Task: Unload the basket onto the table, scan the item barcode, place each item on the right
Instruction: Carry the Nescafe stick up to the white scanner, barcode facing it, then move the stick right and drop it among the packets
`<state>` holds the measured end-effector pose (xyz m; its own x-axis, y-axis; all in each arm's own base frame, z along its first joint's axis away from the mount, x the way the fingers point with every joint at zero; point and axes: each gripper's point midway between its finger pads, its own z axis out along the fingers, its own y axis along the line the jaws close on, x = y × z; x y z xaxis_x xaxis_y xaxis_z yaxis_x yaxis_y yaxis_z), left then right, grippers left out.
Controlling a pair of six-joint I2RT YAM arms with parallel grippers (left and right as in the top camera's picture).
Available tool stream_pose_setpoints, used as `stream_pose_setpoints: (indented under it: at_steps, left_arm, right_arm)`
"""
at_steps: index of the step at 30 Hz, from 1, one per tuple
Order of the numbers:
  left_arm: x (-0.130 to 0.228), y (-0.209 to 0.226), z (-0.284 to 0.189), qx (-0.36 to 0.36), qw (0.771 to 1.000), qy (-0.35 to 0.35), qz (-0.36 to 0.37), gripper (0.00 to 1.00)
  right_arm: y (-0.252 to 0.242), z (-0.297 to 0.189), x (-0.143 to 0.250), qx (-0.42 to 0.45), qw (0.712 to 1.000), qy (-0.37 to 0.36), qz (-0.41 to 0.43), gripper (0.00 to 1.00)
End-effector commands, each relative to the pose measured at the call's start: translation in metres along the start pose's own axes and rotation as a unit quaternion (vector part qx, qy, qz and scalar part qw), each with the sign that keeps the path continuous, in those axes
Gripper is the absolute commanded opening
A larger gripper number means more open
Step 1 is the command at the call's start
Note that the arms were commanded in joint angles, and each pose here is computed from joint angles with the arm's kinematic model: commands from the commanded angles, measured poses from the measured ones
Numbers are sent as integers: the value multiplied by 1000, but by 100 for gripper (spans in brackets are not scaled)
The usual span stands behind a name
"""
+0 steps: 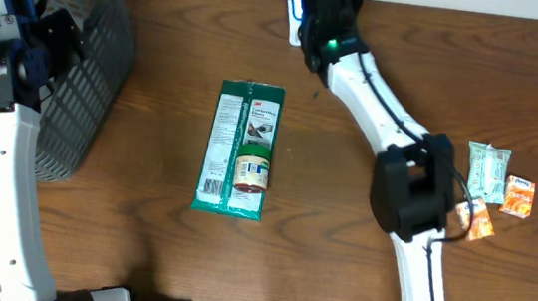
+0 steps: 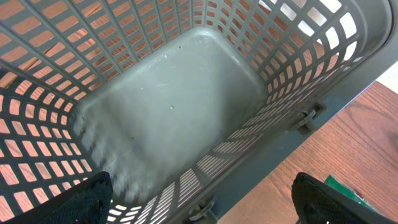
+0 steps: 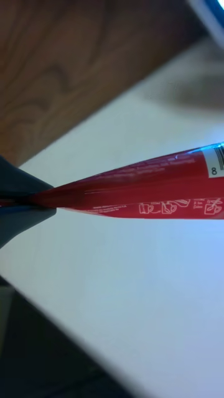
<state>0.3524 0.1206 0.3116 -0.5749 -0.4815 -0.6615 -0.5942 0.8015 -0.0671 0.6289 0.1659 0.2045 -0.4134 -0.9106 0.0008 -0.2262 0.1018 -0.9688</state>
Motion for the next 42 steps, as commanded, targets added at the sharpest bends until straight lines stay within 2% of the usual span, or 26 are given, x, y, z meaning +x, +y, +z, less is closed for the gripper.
stream_pose_setpoints:
  at_steps: [1,11,20,25,32,36,39,42]
  left_arm:
    - [-2,4,-1,-7,1000,-4,2,93]
    - [-2,4,-1,-7,1000,-4,2,92]
    - [-2,4,-1,-7,1000,-4,2,92]
    - [-2,4,-1,-7,1000,-4,2,92]
    - [-2,4,-1,-7,1000,-4,2,93]
    - [-2,4,-1,-7,1000,-4,2,92]
    - [-2,4,-1,-7,1000,-4,2,92]
    - [-2,4,-1,-7,1000,-4,2,93]
  right_arm:
    - [32,10,-4,-8,999,19,-49,1]
    - [113,36,-9,-33,993,31,-109,1]
    - [113,28,-8,-26,980,53,-189,1]
    - [111,20,-18,-18,983,43,-176,1]
    - [58,0,-17,-4,998,36,-42,1]
    - [38,-31,-9,-78,996,3,36,1]
    - [29,-65,-5,-177,976,-46,118,1]
    - [6,-100,9,-267,934,-77,224,1]
